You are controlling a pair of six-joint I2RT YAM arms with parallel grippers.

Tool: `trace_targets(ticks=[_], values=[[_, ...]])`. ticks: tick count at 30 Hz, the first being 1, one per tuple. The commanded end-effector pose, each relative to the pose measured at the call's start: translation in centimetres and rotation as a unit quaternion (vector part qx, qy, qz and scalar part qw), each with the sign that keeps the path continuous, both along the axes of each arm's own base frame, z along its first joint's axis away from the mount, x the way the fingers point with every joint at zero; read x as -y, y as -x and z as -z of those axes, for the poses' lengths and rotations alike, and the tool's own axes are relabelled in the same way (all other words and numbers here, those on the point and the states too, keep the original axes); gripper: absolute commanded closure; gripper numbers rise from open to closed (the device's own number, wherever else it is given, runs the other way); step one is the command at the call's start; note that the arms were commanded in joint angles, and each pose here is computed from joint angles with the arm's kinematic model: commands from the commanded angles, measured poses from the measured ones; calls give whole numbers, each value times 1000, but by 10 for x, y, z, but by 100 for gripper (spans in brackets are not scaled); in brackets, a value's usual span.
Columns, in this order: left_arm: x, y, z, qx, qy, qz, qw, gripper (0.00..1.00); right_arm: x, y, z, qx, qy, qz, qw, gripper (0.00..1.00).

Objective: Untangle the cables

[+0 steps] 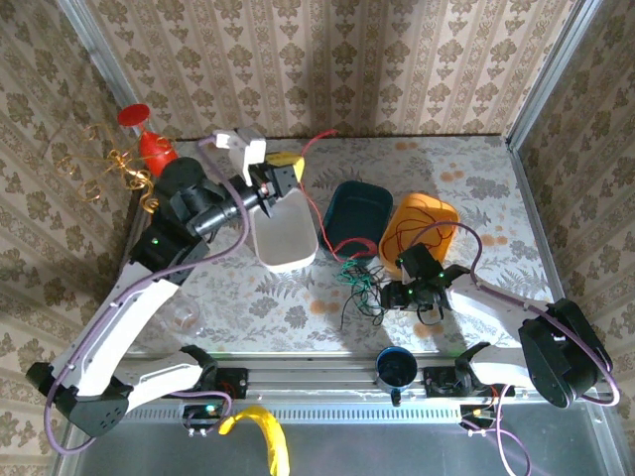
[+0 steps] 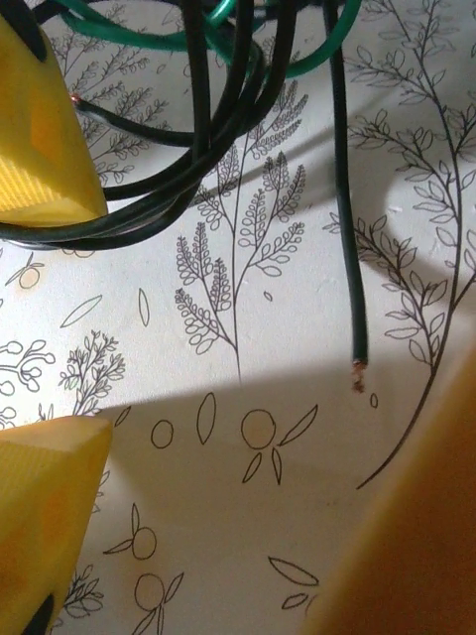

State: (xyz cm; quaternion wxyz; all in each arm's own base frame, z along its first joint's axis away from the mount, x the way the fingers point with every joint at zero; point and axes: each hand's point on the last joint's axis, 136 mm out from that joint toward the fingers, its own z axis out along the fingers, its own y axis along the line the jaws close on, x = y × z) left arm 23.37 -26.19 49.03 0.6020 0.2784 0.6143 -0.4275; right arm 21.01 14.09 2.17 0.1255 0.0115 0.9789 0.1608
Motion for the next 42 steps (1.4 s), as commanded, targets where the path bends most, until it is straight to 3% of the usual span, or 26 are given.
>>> trace_targets(ticks=[1,10,16,21,25,28,33,37,42], values=[[-20,21,-59,65,53,4,996,100,6,3,6,-10,9,13,1000,47],[-37,14,-88,104,51,-45,992,100,8,1,1,2,6,20,1000,47],[-23,3,-90,94,51,-25,994,100,4,-14,-36,75,-29,28,996,45],[-33,0,-131,127,69,-49,988,100,7,-16,-49,98,-36,40,994,45],[-38,-16,-151,106,59,-77,990,100,12,-13,-38,86,-24,46,995,46],[-28,-33,-143,62,26,-81,994,100,12,-11,-35,83,-24,45,995,46],[0,-62,-93,-15,-17,-73,997,100,11,-15,-50,118,-42,48,991,44],[31,-68,-75,-29,-10,-36,999,100,15,-19,-72,157,-49,59,985,44],[71,-95,-85,-42,19,-4,999,100,25,-28,-124,227,-60,86,968,44]])
